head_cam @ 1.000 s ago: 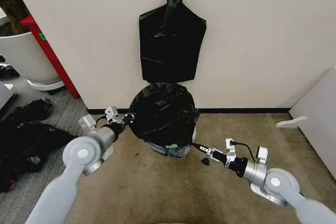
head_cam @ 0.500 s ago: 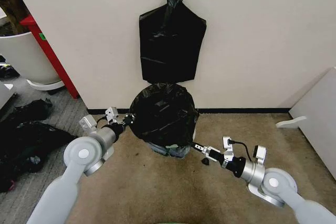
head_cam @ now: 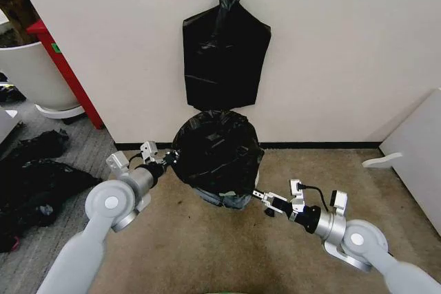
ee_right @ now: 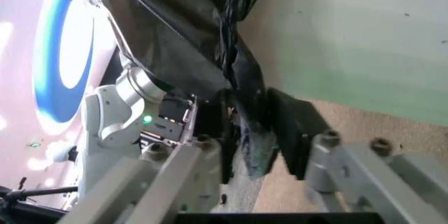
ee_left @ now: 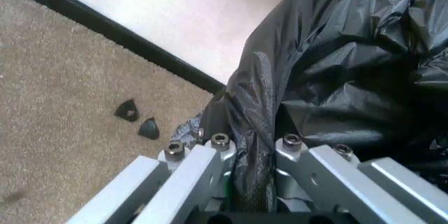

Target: Place the garbage bag over the trash bin.

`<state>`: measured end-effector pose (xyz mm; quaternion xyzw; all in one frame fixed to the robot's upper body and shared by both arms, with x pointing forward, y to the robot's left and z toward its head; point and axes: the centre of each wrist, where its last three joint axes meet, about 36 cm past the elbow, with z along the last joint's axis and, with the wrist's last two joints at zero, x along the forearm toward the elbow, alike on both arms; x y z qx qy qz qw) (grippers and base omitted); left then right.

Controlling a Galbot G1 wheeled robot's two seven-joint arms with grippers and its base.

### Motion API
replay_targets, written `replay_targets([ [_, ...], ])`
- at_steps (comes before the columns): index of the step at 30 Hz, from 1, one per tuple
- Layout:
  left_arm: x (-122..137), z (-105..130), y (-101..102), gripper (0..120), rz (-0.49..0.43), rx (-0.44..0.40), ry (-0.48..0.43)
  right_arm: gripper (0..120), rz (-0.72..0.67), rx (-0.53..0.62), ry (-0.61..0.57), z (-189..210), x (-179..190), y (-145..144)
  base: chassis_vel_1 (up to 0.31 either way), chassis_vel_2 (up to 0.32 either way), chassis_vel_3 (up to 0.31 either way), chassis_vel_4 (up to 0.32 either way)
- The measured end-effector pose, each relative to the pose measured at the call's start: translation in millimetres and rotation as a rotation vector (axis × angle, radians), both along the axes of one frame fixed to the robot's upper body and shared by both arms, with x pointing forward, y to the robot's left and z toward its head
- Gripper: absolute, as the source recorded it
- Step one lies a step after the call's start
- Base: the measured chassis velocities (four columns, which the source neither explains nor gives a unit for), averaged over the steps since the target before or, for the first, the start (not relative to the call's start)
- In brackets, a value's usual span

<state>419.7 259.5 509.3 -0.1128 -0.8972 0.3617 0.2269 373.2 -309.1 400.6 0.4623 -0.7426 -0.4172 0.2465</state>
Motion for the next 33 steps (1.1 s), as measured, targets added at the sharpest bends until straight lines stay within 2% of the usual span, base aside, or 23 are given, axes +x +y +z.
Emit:
replay_targets([
  [1,0,0,0,3,0.000,0.000,0.000,18,0.000,0.000,0.000,0,0,0,0.000,0.000,0.000,0.000],
  [3,0,0,0,3,-0.003,-0.002,-0.002,8,-0.002,-0.003,0.002,-1,1,-1,0.000,0.000,0.000,0.000],
  [6,-1,0,0,3,-0.007,-0.006,-0.005,0,-0.006,-0.008,0.004,-2,2,-2,0.000,0.000,0.000,0.000],
  [33,-8,11,-1,3,-0.046,-0.049,0.000,0,-0.059,-0.146,0.041,-25,3,-12,0.000,0.000,0.000,0.000],
])
